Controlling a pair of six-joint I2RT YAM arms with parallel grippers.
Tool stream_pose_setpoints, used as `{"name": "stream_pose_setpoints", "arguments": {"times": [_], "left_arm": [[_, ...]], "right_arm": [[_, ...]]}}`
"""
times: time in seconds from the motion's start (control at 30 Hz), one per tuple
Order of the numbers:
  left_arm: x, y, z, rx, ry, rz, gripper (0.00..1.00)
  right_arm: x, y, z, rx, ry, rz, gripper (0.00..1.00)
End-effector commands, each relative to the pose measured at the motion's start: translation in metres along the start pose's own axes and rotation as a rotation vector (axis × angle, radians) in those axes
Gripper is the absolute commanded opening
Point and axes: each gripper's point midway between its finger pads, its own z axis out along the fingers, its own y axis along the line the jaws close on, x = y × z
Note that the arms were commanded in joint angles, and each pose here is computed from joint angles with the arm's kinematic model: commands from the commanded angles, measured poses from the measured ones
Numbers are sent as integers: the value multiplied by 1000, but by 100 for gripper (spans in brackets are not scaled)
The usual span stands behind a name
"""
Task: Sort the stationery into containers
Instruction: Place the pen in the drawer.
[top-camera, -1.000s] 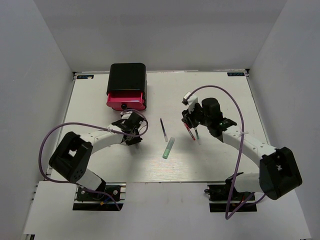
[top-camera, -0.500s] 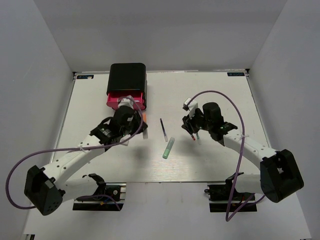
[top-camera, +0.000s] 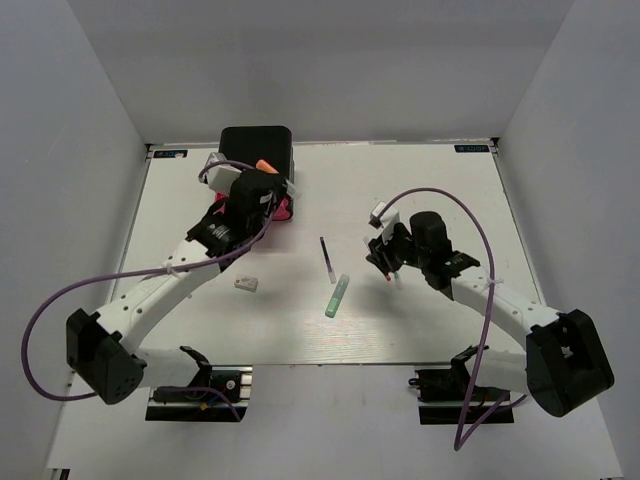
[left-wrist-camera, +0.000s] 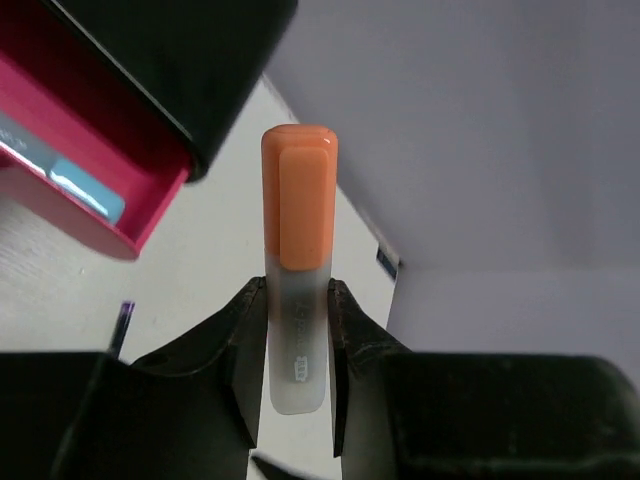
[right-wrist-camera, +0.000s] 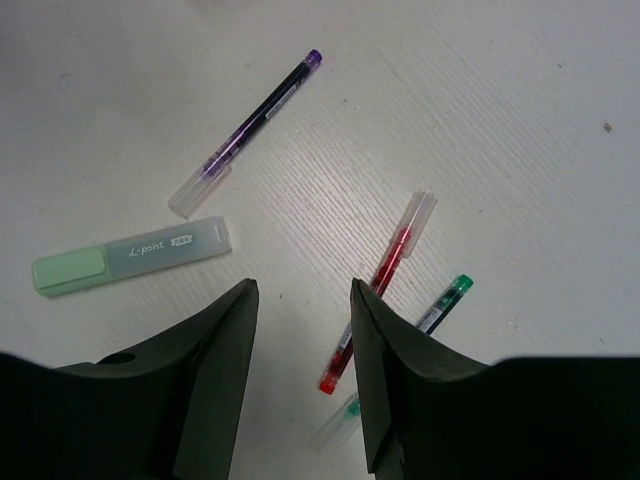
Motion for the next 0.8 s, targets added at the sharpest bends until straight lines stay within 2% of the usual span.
{"name": "stream_pose_setpoints", "arguments": {"times": [0.0,0.03,0.2,0.33,0.43,0.77], "left_arm": [[-54,-13,5,-63,-246,-190,0],[-64,-10,9,-80,-296,-203,0],[-73,7,30,-181,-368,-243,0],[-68,38,43,-343,-360,-220,0],[-68,45,51,-358,-351,-257,0],[-68,78,68,-460,-336,-247,0]], "right_arm": [[-11,-4,-5,22,-58,-24,48],[-11,-3,-5,22,-59,-21,48],[-7,-3,-8,28,-63,-20,48],[-6,-5,-9,41,-64,-24,48],[-6,-6,-10,44,-66,-24,48],[-2,-7,-10,49,-60,-23,50]]}}
